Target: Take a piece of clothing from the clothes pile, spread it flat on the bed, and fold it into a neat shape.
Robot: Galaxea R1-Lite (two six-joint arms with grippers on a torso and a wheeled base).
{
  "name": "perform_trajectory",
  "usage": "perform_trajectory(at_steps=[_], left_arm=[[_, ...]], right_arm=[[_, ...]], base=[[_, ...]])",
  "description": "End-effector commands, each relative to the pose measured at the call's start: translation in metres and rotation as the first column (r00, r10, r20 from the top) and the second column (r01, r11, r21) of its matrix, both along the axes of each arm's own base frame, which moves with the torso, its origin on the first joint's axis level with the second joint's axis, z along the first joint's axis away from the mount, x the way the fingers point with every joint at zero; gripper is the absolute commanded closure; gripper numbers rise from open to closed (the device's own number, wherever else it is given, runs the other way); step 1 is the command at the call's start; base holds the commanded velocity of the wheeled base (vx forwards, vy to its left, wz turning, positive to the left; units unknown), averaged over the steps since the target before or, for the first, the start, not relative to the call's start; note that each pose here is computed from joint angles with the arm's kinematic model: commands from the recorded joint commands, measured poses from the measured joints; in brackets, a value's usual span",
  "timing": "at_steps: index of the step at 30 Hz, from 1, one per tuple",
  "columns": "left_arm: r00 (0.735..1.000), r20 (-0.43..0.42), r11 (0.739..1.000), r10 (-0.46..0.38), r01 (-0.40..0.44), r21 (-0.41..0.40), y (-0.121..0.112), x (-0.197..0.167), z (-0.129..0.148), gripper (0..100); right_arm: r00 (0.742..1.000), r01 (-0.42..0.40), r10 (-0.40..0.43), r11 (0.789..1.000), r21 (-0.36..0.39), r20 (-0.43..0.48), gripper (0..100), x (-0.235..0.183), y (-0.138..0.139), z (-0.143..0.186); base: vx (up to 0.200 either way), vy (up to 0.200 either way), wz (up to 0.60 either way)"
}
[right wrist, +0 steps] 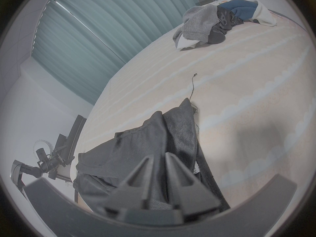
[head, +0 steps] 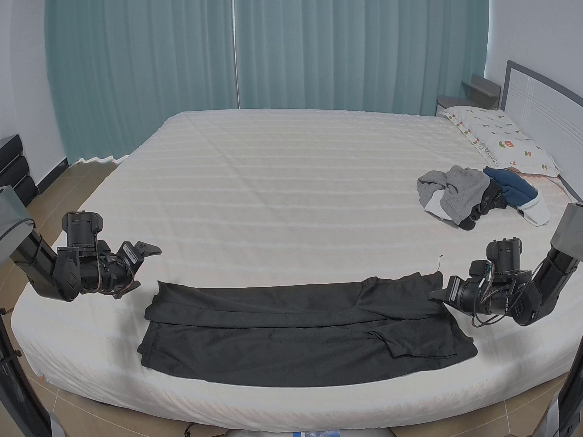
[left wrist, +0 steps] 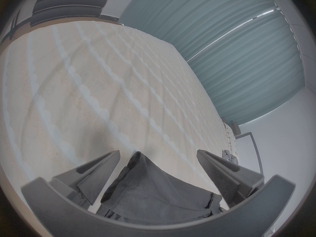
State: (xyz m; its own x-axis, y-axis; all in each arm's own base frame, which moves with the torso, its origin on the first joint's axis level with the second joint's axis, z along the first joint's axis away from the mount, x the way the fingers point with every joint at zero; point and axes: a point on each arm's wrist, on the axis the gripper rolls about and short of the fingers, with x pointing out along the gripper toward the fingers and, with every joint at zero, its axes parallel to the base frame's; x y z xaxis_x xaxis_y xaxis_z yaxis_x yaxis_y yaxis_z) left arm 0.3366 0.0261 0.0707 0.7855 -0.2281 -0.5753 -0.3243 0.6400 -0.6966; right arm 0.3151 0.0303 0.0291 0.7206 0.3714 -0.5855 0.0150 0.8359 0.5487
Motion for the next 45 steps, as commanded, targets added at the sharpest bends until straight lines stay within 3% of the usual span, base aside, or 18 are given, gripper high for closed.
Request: perform_trajectory(at_steps=[1,5,10,17,21,28,29,32,35,39,45], left_arm=[[1.0,0.0,1.0,-0.01,0.01,0.002,-0.003,-0.024,0.009,0],[0.999,-0.03,0.999,-0.04,0.041,0.03,-0.005,-0.039,0.004,0],[0.989,-0.118,0.992,-0.094,0.102,0.067,-0.014,-0.067,-0.015,0],[0.985,-0.133,0.991,-0.114,0.123,0.06,-0.022,-0.066,-0.019,0],[0.982,-0.146,0.99,-0.12,0.129,0.051,-0.028,-0.064,-0.022,0],[0.982,-0.172,0.99,-0.075,0.094,0.103,-0.036,-0.051,-0.031,0],[0.983,-0.171,0.99,-0.073,0.093,0.109,-0.038,-0.05,-0.032,100],[0.984,-0.164,0.99,-0.073,0.092,0.111,-0.038,-0.049,-0.03,100],[0.987,-0.153,0.992,-0.056,0.073,0.104,-0.038,-0.048,-0.027,100],[0.99,-0.14,0.991,-0.015,0.033,0.129,-0.037,-0.047,-0.023,100],[0.995,-0.099,0.991,-0.002,0.015,0.136,-0.037,-0.05,-0.011,100]], right_arm=[[0.999,0.016,-0.016,1.0,-0.003,0.031,0,-0.006,0.002,0.013],[0.998,0.022,-0.022,1.0,0.0,0.053,0,-0.014,0.003,0.024],[0.996,0.083,-0.085,0.995,0.047,0.04,0,-0.036,0.014,0.04],[0.977,0.212,-0.212,0.974,0.077,-0.001,0,-0.047,0.034,0.041],[0.972,0.234,-0.231,0.966,0.109,-0.04,0,-0.054,0.039,0.038],[0.97,0.24,-0.235,0.963,0.126,-0.054,0,-0.059,0.041,0.039],[0.971,0.238,-0.232,0.963,0.124,-0.062,0,-0.061,0.042,0.038],[0.971,0.236,-0.228,0.964,0.126,-0.073,0,-0.063,0.044,0.036],[0.958,0.28,-0.264,0.945,0.169,-0.109,0,-0.064,0.049,0.036],[0.951,0.289,-0.264,0.945,0.154,-0.161,0,-0.062,0.053,0.032],[0.915,0.359,-0.309,0.917,0.176,-0.258,0,-0.046,0.065,0.031]], base=[[0.0,0.0,0.0],[0.0,0.0,0.0],[0.0,0.0,0.0],[0.0,0.0,0.0],[0.0,0.0,0.0],[0.0,0.0,0.0],[0.0,0.0,0.0],[0.0,0.0,0.0],[0.0,0.0,0.0],[0.0,0.0,0.0],[0.0,0.0,0.0]])
